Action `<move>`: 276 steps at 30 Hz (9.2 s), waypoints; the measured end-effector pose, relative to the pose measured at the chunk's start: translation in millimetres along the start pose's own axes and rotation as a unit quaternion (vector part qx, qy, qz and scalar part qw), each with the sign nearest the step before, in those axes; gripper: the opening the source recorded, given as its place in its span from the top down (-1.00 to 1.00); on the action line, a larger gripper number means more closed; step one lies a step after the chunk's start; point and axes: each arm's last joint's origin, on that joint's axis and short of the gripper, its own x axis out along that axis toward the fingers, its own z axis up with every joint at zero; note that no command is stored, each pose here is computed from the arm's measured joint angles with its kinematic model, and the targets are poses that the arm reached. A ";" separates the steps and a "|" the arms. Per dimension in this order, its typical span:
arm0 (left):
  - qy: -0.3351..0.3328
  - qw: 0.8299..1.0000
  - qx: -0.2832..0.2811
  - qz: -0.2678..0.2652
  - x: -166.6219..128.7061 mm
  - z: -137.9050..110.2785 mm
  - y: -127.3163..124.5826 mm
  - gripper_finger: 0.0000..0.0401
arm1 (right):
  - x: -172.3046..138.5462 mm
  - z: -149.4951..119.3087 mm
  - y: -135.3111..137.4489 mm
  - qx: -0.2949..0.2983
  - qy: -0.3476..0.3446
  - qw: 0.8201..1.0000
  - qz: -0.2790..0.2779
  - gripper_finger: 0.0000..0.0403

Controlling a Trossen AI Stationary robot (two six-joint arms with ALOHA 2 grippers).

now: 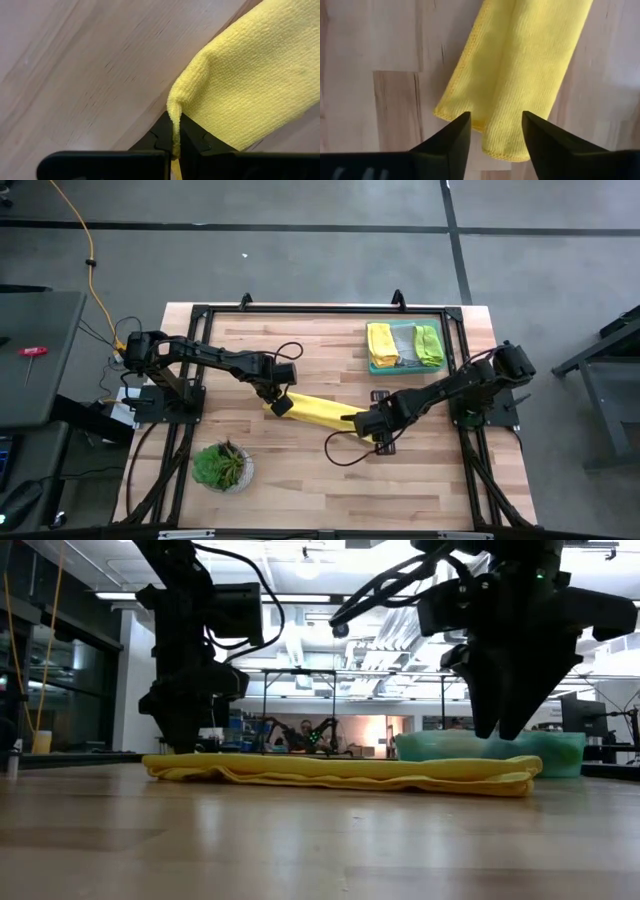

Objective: Fold microfiber towels
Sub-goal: Fold the yellow towel

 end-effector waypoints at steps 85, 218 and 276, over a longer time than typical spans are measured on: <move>0.010 0.999 0.036 0.013 -5.9 7.0 20.6 0.99 | 32.4 1.4 49.2 0.104 -0.095 0.990 0.016 1.00; -0.205 0.897 0.383 -0.088 -47.6 -33.9 -44.5 0.03 | -32.6 -20.2 -24.5 0.148 -0.095 0.982 -0.065 0.00; -0.169 0.951 0.256 -0.034 36.2 -13.0 -61.4 0.03 | 50.2 -142.8 -41.6 0.688 -0.184 0.685 0.150 0.14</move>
